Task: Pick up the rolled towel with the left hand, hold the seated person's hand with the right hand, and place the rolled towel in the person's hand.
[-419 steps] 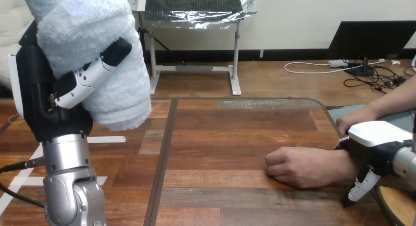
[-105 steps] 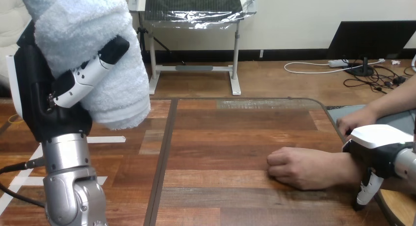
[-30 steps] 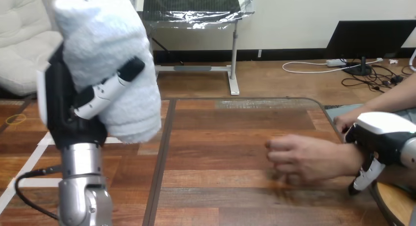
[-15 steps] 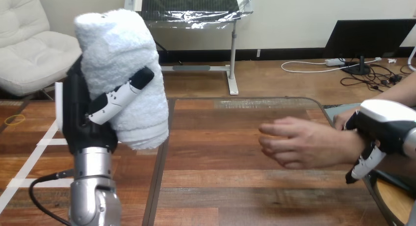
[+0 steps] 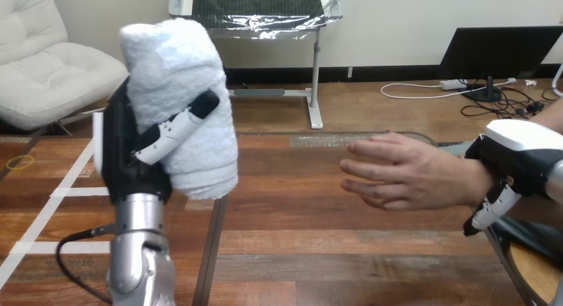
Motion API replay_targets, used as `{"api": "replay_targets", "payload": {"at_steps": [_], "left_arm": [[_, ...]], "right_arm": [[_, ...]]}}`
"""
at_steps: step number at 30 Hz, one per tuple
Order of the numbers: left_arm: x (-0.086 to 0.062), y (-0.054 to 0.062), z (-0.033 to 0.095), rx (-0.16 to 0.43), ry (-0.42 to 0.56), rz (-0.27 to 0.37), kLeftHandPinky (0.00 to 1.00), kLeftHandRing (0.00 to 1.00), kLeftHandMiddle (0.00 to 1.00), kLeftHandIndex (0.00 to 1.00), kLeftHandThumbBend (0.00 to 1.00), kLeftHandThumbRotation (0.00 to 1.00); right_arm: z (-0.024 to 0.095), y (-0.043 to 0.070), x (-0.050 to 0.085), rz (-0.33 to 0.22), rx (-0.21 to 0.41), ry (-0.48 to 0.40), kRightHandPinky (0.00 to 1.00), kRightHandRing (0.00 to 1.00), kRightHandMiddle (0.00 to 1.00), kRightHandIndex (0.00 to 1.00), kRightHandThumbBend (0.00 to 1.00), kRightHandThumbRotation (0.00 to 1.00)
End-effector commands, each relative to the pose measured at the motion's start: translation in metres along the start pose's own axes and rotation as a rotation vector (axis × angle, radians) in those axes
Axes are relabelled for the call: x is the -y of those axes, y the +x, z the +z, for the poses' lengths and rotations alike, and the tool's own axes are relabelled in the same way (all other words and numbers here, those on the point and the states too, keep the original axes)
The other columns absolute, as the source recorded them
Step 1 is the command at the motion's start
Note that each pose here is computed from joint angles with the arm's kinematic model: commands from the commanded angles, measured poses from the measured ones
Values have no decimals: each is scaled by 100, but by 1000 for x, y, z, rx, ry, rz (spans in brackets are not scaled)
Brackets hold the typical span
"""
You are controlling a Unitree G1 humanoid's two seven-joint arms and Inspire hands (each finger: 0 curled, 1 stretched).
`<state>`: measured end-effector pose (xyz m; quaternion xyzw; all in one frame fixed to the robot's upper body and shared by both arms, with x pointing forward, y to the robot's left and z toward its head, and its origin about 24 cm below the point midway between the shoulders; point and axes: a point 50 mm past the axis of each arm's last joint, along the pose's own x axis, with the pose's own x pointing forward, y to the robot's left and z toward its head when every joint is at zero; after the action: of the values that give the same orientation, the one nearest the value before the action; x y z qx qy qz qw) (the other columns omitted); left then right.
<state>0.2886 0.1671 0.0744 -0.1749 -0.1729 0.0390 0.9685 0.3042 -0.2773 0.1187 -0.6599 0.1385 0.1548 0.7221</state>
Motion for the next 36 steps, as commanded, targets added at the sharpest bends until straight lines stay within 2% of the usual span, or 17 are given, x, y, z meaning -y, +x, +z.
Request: {"api": "replay_targets", "payload": {"at_steps": [1,19,28,36], "left_arm": [[26,25,10,65,-33,-72,22,27,33,38,49,0],[39,40,-14,-27,-60,-73,23,27,34,38,44,0],[45,46,-29,-80,-101,-68,25,29,36,40,49,0],[56,51,-40,-126,-165,-80,26,31,38,41,53,0]], "right_arm": [[10,-2,22,-88,39,14,19,27,37,47,86,9],[25,-1,29,-106,74,27,17,24,34,46,88,11],[34,0,33,-113,104,26,16,23,33,46,88,11],[43,1,36,-125,139,21,16,22,32,46,88,13]]}}
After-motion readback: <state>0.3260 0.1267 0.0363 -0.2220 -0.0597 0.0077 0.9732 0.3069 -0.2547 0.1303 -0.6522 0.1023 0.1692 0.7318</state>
